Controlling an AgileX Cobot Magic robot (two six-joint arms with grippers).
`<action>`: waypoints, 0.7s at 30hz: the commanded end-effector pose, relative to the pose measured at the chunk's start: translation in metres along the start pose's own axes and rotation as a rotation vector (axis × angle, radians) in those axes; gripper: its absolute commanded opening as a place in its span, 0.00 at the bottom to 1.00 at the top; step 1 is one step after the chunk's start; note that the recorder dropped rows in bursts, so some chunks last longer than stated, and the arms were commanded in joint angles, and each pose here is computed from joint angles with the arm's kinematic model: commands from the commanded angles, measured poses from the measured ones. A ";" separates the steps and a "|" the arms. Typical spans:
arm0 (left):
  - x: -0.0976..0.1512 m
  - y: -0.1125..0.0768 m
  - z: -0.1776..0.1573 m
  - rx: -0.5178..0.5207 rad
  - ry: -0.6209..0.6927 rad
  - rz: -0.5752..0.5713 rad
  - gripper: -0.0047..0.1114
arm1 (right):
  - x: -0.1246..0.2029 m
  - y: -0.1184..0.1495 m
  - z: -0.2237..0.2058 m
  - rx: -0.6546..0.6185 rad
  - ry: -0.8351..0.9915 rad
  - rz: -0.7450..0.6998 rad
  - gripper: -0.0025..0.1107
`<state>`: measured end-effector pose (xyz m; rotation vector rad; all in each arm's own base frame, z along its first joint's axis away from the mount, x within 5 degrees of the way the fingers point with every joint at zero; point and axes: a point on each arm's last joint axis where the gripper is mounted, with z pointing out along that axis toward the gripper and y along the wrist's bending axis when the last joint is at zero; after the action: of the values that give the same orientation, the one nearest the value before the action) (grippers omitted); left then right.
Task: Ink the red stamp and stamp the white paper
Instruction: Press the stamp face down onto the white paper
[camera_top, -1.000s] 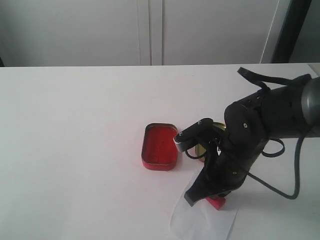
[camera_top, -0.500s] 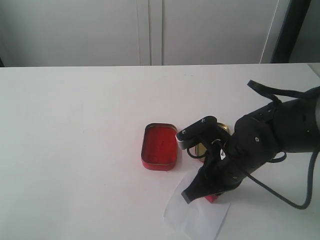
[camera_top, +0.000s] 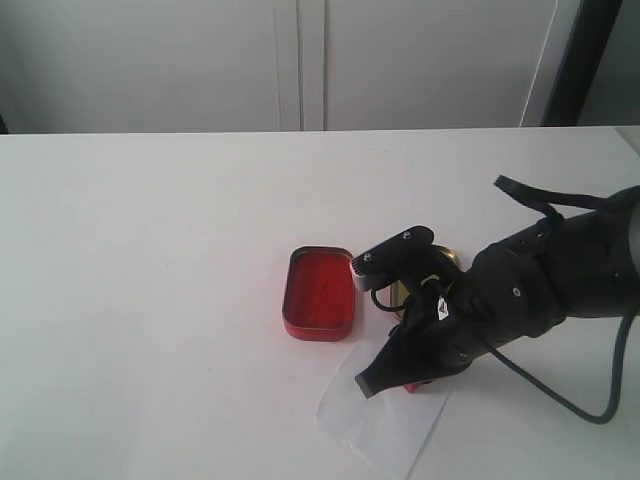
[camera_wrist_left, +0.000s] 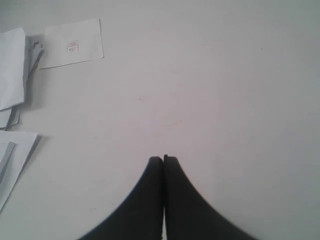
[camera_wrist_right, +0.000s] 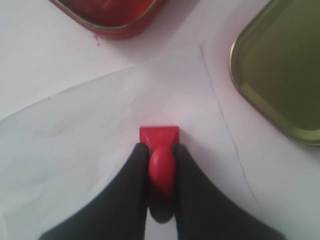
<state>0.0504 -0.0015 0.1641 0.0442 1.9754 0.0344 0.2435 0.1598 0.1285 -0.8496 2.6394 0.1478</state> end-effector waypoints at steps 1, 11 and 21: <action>0.001 -0.001 0.000 0.007 -0.001 -0.011 0.04 | 0.046 0.002 0.024 -0.014 0.339 0.004 0.02; 0.001 -0.001 0.000 0.007 -0.001 -0.011 0.04 | 0.054 0.003 0.021 -0.018 0.433 0.005 0.02; 0.001 -0.001 0.000 0.007 -0.001 -0.011 0.04 | 0.056 0.003 0.020 -0.019 0.457 0.005 0.02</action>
<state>0.0504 -0.0015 0.1641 0.0442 1.9754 0.0344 0.2429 0.1595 0.1283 -0.8468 2.6575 0.1443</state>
